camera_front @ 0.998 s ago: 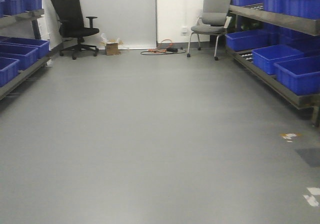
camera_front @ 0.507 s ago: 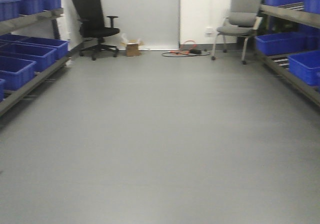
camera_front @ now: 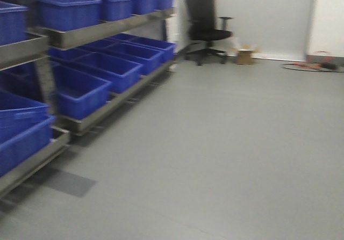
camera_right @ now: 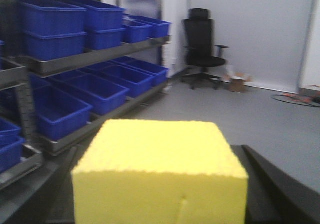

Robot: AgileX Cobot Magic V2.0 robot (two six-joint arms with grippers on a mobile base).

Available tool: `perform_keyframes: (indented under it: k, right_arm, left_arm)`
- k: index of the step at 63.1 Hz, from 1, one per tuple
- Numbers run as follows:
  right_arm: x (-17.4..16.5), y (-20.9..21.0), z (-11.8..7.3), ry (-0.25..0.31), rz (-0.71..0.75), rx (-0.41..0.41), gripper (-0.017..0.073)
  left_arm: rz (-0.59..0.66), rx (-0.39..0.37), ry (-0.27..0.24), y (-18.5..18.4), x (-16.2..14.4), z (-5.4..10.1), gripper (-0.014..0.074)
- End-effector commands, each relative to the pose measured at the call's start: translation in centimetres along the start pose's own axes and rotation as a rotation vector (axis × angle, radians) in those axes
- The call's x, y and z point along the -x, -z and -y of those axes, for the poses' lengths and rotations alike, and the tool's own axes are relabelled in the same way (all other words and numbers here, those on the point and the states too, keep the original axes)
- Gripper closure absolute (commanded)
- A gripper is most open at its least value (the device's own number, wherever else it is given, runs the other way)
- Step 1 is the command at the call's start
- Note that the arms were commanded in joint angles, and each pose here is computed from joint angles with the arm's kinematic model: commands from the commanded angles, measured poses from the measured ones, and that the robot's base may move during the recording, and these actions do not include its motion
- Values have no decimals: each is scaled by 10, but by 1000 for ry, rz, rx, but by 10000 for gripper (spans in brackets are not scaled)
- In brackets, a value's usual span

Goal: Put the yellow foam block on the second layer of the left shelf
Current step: 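Drive the base down the aisle to the shelf of blue bins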

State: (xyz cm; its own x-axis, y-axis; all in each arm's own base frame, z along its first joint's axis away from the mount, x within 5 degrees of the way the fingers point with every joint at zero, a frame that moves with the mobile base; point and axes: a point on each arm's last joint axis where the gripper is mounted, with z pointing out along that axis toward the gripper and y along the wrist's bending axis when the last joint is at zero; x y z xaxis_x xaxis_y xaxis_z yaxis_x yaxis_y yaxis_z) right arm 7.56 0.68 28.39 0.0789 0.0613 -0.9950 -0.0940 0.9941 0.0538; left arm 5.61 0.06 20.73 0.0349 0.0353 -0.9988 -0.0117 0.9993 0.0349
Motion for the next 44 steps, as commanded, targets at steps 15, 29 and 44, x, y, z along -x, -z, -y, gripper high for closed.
perform_keyframes:
  k: [15, 29, 44]
  right_arm:
    - [18, 0, -1, 12, 115, 2, 69]
    - [18, 0, -1, 12, 115, 2, 69]
    - [18, 0, -1, 12, 115, 2, 69]
  left_arm:
    - [79, -1, 9, 1, 0, 0, 470]
    - [79, -1, 9, 1, 0, 0, 470]
    - [79, -1, 9, 1, 0, 0, 470]
